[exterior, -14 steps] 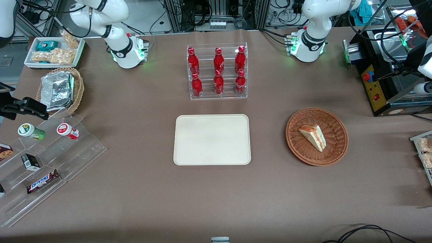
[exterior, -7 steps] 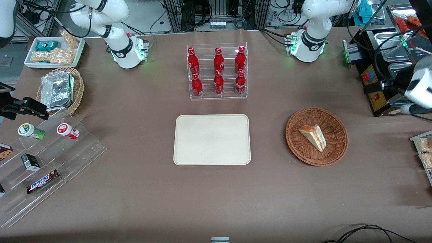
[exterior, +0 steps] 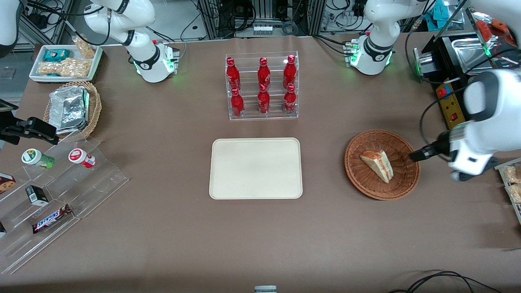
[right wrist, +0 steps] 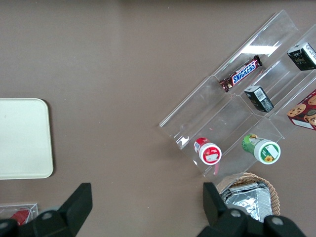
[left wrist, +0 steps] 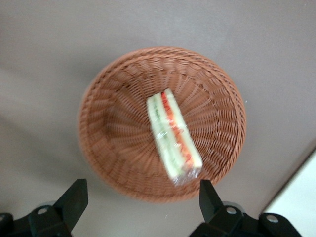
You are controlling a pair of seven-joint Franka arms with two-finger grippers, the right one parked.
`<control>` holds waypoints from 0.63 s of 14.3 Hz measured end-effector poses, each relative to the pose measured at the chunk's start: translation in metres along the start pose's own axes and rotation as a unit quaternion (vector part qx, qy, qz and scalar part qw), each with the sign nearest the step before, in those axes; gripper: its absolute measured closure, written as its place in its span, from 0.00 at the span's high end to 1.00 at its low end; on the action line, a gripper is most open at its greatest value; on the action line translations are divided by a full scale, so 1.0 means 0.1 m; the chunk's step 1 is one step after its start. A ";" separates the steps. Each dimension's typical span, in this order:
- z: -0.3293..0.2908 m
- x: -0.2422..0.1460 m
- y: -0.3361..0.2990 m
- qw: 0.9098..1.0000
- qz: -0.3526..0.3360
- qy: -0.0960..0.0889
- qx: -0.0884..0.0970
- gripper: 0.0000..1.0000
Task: Place sandwich from basket to tray
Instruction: 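Move the left gripper down over the sandwich in the wicker basket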
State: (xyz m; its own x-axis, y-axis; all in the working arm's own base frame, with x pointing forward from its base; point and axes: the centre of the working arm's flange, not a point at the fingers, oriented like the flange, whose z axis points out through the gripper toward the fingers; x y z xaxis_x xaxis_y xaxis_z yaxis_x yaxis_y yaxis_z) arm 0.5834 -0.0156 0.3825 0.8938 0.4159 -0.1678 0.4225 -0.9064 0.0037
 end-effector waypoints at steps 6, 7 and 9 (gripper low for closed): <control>0.77 -0.21 0.04 0.996 -0.085 0.032 -0.015 1.00; 0.83 -0.22 0.03 0.994 -0.099 0.041 -0.021 1.00; 0.97 -0.26 0.07 0.992 -0.114 0.047 -0.027 1.00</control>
State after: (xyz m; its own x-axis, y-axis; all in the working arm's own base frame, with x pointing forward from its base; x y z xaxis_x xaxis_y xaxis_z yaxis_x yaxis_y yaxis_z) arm 0.5488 -0.0402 0.2909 0.7834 0.6167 -0.0771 0.6201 -0.7840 0.0297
